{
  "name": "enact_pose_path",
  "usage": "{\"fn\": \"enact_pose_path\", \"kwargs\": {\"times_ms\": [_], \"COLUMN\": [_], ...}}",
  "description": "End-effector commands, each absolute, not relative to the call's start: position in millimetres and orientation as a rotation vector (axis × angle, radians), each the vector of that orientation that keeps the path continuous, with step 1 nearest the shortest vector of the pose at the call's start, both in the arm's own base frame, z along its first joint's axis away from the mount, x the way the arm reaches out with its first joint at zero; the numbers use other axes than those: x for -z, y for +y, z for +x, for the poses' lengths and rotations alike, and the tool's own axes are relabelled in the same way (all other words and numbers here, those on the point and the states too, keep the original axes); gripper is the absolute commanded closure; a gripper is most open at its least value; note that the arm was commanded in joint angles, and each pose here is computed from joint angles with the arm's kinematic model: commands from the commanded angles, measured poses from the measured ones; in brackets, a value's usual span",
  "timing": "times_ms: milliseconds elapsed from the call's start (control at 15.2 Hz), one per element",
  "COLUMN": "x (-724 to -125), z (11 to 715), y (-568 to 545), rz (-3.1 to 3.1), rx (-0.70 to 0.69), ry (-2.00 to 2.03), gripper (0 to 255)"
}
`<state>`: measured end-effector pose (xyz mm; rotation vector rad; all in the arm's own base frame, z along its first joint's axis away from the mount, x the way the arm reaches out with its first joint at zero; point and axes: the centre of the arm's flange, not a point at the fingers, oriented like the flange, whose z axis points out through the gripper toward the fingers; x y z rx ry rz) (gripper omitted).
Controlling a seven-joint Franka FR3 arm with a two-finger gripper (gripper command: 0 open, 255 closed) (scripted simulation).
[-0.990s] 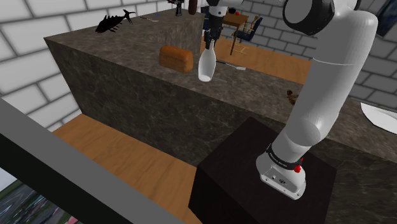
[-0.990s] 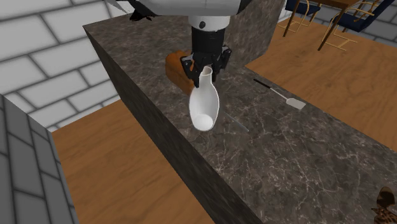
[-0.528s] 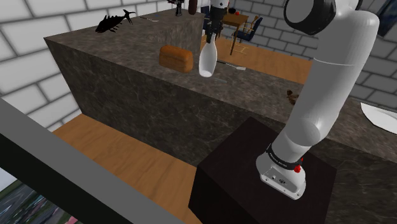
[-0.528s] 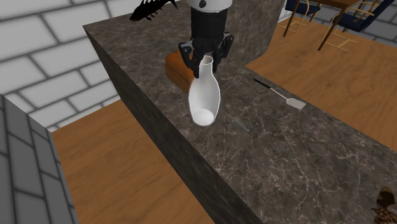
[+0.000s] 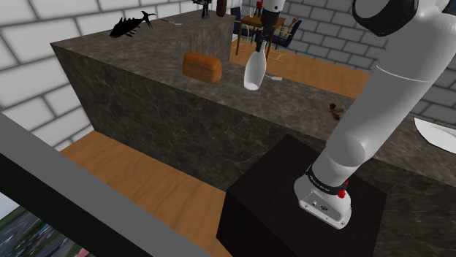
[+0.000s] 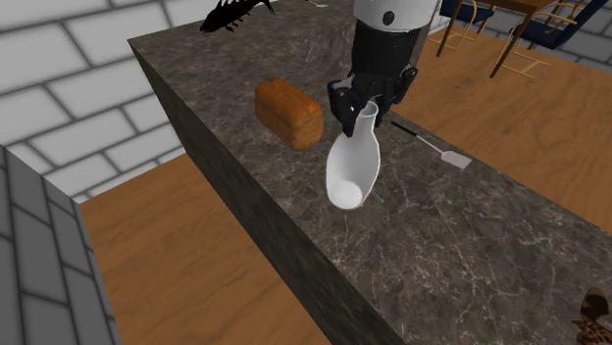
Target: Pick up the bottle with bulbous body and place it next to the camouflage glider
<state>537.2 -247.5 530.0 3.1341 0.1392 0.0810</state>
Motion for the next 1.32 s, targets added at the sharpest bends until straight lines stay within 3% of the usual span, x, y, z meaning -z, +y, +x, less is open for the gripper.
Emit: {"fn": "enact_pose_path", "kwargs": {"times_ms": [0,1254], "x": [-532.4,-532.8], "z": [514.5,313.0], "y": [-263.1,-412.5], "rz": [3.135,3.135], "rx": [-0.082,-0.082], "ry": [0.14,0.14], "gripper": [255,255]}}
